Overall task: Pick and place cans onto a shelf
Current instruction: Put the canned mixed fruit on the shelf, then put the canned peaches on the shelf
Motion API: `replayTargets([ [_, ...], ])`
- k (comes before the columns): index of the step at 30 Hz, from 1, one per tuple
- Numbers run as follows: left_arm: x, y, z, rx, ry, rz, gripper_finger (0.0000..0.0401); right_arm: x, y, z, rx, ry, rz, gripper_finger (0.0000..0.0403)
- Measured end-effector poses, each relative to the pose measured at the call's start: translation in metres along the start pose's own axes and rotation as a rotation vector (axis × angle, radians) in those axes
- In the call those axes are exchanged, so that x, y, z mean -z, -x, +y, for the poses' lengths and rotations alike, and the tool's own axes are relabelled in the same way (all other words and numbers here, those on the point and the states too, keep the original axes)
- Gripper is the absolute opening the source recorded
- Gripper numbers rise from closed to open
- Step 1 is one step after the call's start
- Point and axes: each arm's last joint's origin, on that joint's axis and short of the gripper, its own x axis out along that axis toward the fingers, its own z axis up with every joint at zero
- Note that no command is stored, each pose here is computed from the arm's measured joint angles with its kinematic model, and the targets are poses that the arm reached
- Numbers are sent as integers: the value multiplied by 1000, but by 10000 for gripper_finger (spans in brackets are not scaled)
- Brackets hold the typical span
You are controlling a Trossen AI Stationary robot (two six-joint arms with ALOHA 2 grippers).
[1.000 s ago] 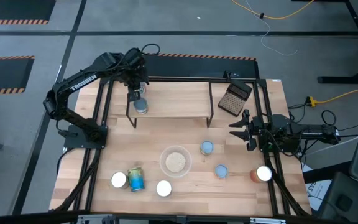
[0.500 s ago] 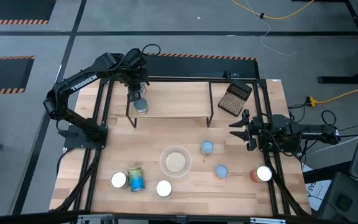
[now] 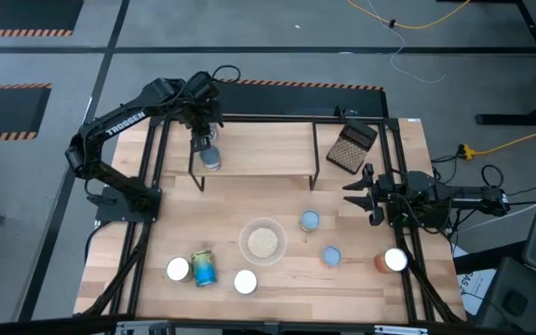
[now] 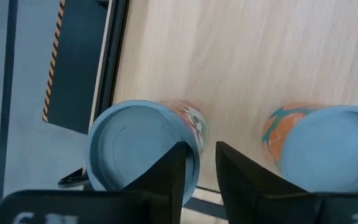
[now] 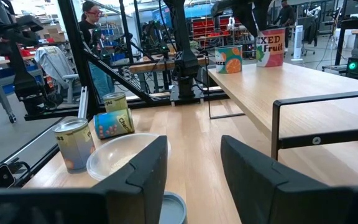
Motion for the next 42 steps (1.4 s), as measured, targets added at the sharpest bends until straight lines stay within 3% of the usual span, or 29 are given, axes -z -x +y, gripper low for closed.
replayTargets([
  [12, -12, 37, 5, -46, 25, -136, 79, 0, 0, 0, -1, 0, 0, 155],
  [19, -21, 66, -12, -38, 13, -235, 79, 0, 0, 0, -1, 0, -6, 155],
  [30, -3, 94, -79, 100, 19, -388, 79, -13, 1, 2, -18, 0, -134, 155],
  [42, 19, 54, -153, 289, -61, -580, 79, -43, 3, 7, -93, 21, -204, 155],
])
